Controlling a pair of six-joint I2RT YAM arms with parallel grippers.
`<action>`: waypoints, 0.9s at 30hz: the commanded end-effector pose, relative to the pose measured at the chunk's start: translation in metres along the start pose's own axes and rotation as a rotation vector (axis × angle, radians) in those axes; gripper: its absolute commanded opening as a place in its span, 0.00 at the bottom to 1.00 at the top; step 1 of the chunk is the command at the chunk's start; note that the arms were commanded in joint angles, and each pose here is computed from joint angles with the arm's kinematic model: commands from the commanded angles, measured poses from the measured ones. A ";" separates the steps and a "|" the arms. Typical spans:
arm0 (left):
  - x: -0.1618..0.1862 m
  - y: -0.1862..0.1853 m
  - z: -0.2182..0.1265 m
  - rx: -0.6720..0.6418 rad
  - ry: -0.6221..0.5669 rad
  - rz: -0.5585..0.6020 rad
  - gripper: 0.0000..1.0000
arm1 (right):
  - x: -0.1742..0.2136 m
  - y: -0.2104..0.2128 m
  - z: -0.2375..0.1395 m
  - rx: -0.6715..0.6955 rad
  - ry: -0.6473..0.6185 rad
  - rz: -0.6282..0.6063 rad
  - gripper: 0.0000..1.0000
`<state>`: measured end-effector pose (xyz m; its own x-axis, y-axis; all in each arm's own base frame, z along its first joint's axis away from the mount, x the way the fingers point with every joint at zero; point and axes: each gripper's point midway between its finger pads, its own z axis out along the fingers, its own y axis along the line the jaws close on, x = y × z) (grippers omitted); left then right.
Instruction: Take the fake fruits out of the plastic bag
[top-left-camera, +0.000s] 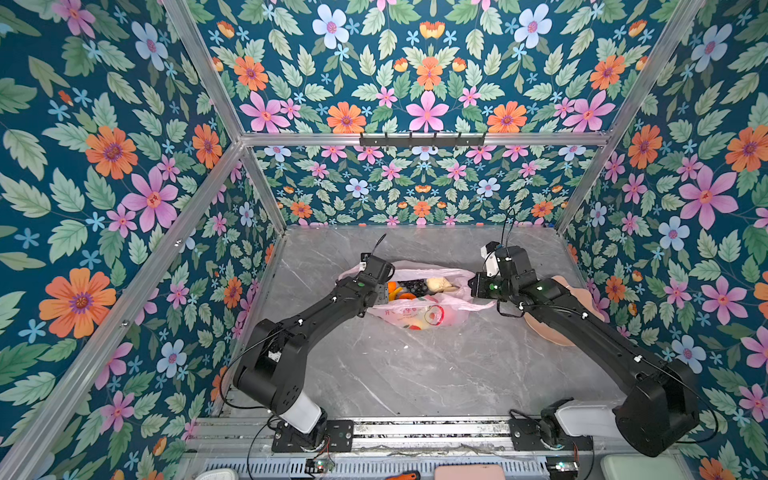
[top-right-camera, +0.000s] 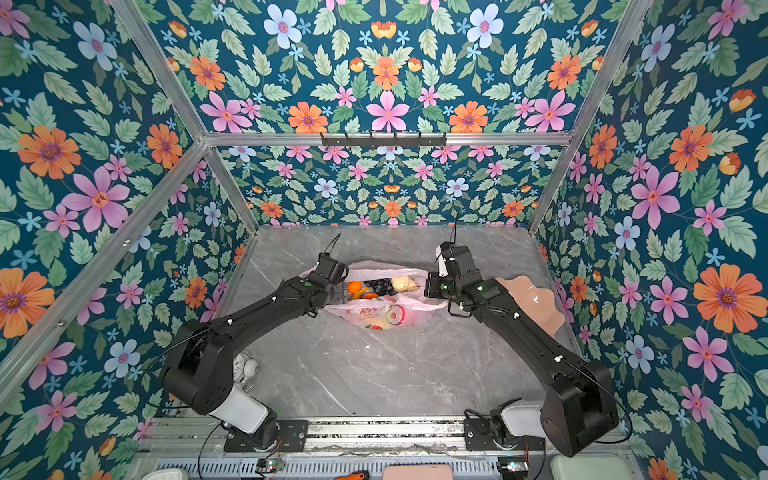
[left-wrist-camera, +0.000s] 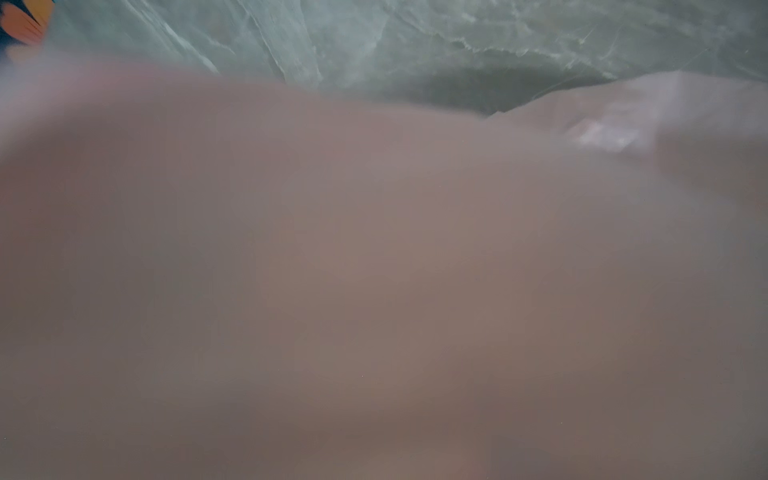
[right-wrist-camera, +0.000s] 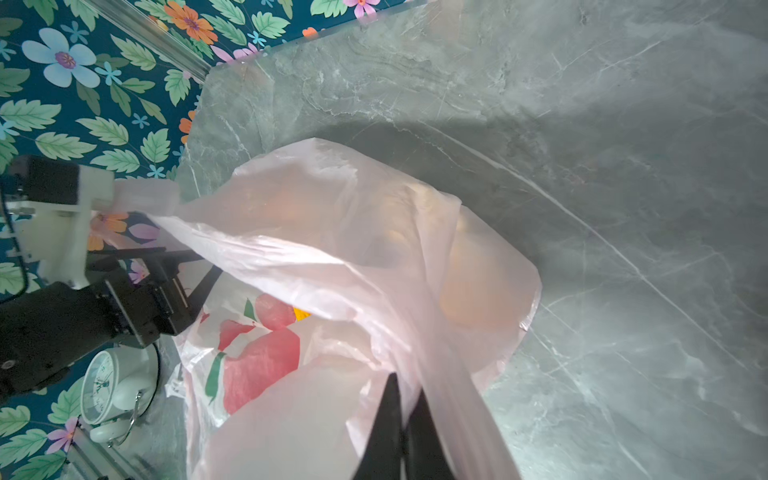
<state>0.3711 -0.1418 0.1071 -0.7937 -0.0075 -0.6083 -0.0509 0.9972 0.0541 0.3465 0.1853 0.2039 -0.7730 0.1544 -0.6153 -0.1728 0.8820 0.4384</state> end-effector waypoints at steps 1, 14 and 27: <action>-0.001 -0.017 0.019 0.120 0.014 -0.055 0.81 | -0.005 0.003 0.000 -0.020 -0.020 0.016 0.00; -0.001 -0.008 0.012 0.387 -0.050 -0.223 0.00 | -0.027 -0.051 0.013 -0.130 -0.052 0.266 0.00; -0.010 -0.039 -0.035 0.548 -0.167 -0.163 0.00 | -0.068 -0.016 0.039 -0.207 -0.072 0.199 0.00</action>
<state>0.3585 -0.1722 0.1231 -0.7291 -0.2145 -0.6499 0.1322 0.8876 -0.4412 0.4174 0.1805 0.2087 -0.7796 0.3518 -0.5181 -0.1441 0.7043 0.6951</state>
